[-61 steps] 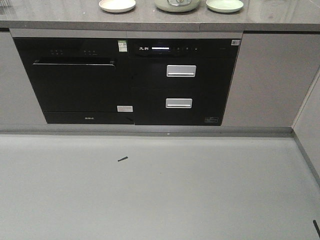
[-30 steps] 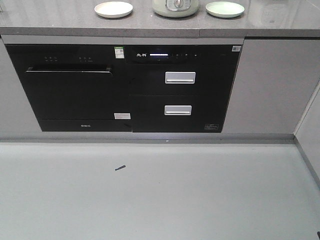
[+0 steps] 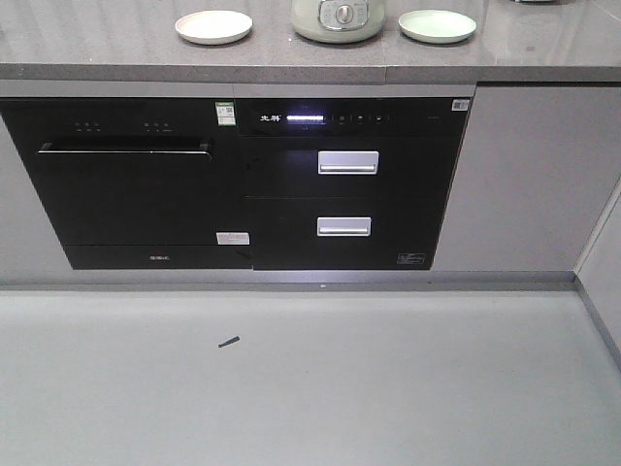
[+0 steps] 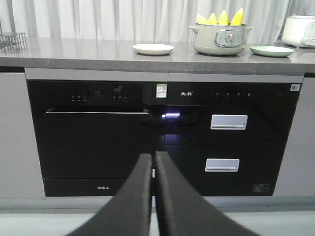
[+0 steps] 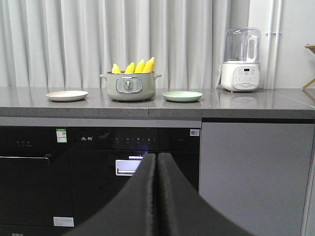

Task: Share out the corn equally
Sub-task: 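Drive the base forward toward the counter with the corn pot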

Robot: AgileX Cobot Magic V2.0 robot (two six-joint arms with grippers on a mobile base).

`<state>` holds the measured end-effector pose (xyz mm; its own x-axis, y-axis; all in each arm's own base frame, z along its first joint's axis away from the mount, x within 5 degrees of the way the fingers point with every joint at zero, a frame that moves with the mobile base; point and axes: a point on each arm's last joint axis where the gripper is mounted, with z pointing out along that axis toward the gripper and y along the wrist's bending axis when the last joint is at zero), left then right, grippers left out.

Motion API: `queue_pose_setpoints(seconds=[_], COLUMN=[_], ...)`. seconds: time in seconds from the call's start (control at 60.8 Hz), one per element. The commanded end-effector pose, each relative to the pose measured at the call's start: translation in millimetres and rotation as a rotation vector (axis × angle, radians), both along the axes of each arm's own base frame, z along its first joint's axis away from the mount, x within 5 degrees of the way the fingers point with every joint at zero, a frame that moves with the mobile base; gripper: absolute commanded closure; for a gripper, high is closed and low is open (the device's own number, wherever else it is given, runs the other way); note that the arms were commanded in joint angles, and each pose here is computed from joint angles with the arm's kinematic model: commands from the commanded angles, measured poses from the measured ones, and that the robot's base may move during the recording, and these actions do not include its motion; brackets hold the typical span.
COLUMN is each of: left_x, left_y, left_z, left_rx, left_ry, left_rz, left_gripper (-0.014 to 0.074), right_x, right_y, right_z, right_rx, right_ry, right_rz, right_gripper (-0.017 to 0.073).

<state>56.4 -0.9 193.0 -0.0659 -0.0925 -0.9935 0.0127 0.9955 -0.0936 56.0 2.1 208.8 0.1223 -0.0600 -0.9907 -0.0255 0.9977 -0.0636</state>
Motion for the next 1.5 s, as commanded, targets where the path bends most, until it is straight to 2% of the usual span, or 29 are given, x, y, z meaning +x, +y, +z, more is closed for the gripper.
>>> queue_pose_setpoints(seconds=[0.0, 1.48], left_x=[-2.0, -2.0], left_y=[-0.1, -0.1], left_z=[14.8, 14.8], left_rx=[-0.014, -0.014], left_ry=[-0.107, -0.107], left_rz=[-0.002, -0.002], left_gripper=[0.06, 0.06], right_x=[-0.8, -0.8], right_y=[1.0, 1.0], right_z=[0.8, 0.8], right_rx=[-0.012, -0.012], right_ry=[-0.063, -0.063], right_rz=[0.009, 0.009], right_gripper=[0.0564, 0.0564])
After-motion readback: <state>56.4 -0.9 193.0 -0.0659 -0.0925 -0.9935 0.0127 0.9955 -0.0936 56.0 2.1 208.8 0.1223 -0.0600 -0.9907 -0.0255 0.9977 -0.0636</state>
